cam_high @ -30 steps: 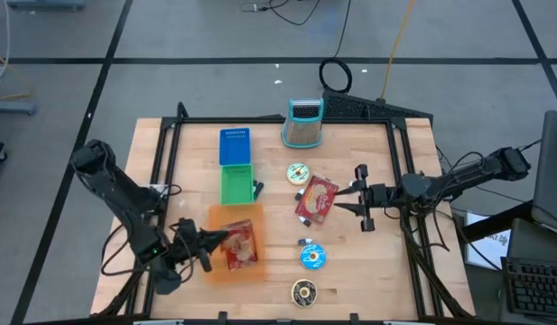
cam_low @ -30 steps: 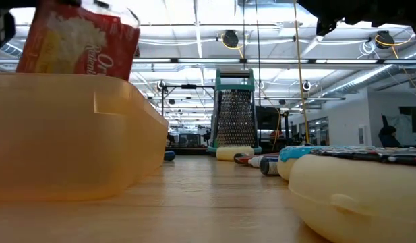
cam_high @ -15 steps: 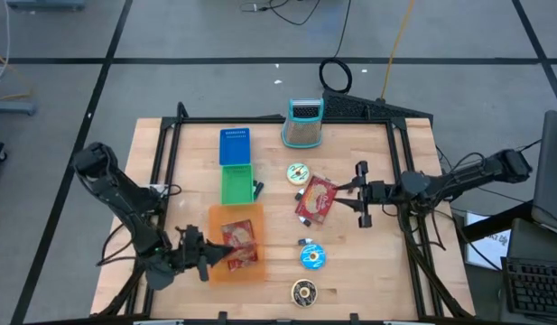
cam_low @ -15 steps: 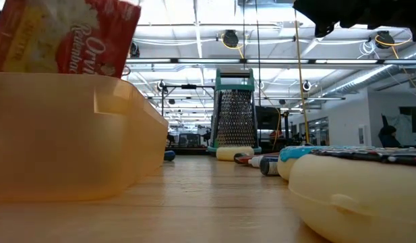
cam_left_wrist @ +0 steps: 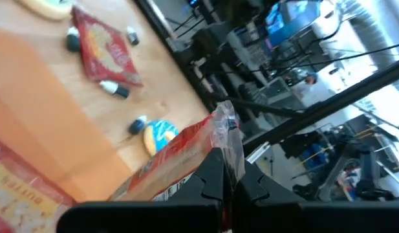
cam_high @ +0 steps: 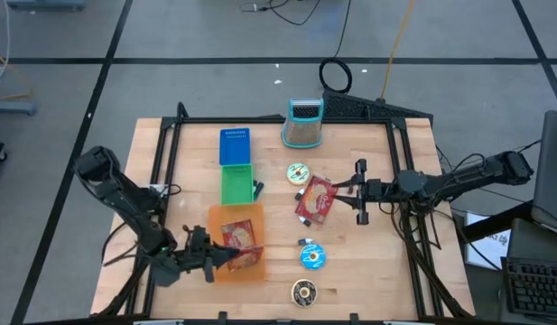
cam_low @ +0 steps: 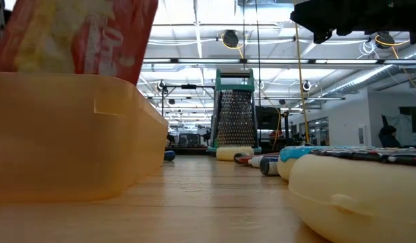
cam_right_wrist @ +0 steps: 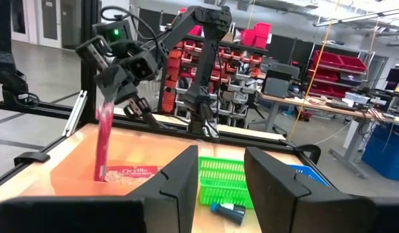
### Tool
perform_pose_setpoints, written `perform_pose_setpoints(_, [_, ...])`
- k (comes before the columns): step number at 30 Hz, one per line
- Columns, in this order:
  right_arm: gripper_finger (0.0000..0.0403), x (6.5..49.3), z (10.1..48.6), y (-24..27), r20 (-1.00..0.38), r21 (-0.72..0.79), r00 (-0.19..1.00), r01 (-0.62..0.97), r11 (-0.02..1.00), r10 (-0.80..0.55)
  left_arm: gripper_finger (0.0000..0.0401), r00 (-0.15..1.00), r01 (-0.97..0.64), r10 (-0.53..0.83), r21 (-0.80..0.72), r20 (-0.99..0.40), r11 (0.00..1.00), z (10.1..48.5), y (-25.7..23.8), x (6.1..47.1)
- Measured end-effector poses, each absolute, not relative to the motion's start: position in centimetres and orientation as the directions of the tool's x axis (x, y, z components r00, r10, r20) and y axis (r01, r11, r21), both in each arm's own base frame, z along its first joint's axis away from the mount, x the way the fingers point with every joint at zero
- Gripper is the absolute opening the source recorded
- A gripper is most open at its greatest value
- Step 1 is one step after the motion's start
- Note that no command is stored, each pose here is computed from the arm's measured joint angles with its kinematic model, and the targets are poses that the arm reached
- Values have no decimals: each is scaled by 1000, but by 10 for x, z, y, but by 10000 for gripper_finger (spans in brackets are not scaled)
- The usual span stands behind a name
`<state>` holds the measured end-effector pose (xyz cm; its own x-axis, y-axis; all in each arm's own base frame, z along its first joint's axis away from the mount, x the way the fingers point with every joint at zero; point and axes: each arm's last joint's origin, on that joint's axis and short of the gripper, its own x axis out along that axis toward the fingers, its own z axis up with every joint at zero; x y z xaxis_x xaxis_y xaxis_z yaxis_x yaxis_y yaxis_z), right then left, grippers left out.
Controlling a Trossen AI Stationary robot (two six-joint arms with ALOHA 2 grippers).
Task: Pick & Place Food Item
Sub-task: Put the bottom red popcorn bag into the orange bin, then put the red popcorn bag into the orange bin
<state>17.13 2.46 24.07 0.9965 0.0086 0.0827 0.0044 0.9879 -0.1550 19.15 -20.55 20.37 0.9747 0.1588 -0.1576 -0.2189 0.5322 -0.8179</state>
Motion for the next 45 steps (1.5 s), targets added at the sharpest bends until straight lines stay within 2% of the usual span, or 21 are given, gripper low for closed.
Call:
perform_pose_setpoints(8, [116,171,240,25,73,-164,997,3,986,9,6,972,-235,128,-768,-198,595,190,-208,198])
perform_pose_setpoints(12, [116,171,239,25,67,-165,998,2,986,9,21,971,-237,131,-747,-199,621,190,-206,200])
perform_pose_setpoints(23, [116,171,238,25,60,-166,998,1,986,9,135,957,-281,144,-680,-253,677,182,-204,197])
perform_pose_setpoints(27, [116,172,238,25,52,-167,999,-1,986,10,161,952,-297,160,-654,-262,695,184,-202,194])
perform_pose_setpoints(33, [116,172,237,25,48,-168,999,-2,986,10,170,948,-316,219,-599,-230,736,198,-193,188])
perform_pose_setpoints(39, [116,172,237,25,42,-169,999,-3,986,10,170,937,-350,310,-447,-163,823,216,-184,183])
perform_pose_setpoints(45, [116,172,236,25,38,-170,999,-3,985,10,170,908,-414,408,-357,-96,838,235,-174,176])
